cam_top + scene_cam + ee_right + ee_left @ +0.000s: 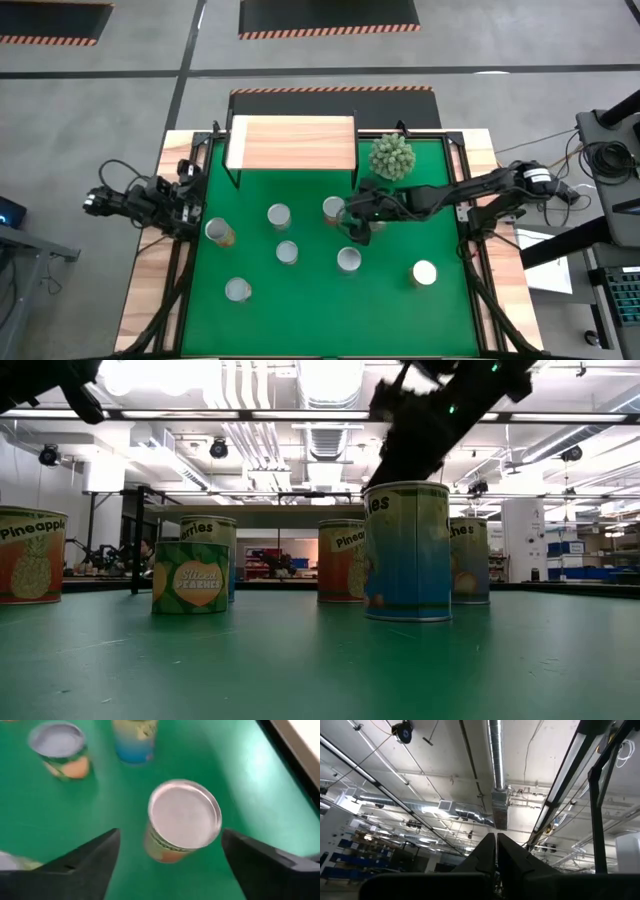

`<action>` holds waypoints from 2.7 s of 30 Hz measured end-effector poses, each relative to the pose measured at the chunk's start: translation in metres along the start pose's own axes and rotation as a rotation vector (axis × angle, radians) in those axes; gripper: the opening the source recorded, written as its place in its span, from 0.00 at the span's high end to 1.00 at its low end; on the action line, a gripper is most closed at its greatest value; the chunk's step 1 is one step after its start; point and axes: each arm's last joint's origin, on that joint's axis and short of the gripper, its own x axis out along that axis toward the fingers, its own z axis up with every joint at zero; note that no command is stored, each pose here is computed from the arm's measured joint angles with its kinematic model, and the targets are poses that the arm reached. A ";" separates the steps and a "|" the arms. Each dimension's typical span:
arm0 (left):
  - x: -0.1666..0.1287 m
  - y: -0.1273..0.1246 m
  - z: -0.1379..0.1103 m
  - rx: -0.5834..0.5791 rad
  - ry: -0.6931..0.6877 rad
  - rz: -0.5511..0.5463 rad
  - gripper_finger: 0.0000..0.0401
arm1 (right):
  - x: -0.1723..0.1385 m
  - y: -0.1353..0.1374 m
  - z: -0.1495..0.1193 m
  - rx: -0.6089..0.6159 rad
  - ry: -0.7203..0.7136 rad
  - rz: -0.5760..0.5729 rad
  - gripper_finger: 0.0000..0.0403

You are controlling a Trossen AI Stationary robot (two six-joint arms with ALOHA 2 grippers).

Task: Pick and place cans onto a shelf
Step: Put the right canned pineapple on the shelf

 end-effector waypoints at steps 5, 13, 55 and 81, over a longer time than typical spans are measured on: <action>0.000 0.000 0.002 0.000 -0.016 0.003 1.00 | 0.014 -0.006 -0.007 0.014 0.050 -0.014 0.06; 0.000 0.001 0.003 0.011 -0.031 0.006 1.00 | 0.028 -0.007 -0.012 0.016 0.079 -0.008 0.06; 0.000 0.001 0.005 0.031 -0.043 0.008 1.00 | -0.024 -0.007 0.069 0.207 -0.135 0.082 0.36; 0.000 0.001 0.006 0.026 -0.052 0.009 1.00 | 0.024 -0.094 0.157 0.224 -0.083 -0.330 0.35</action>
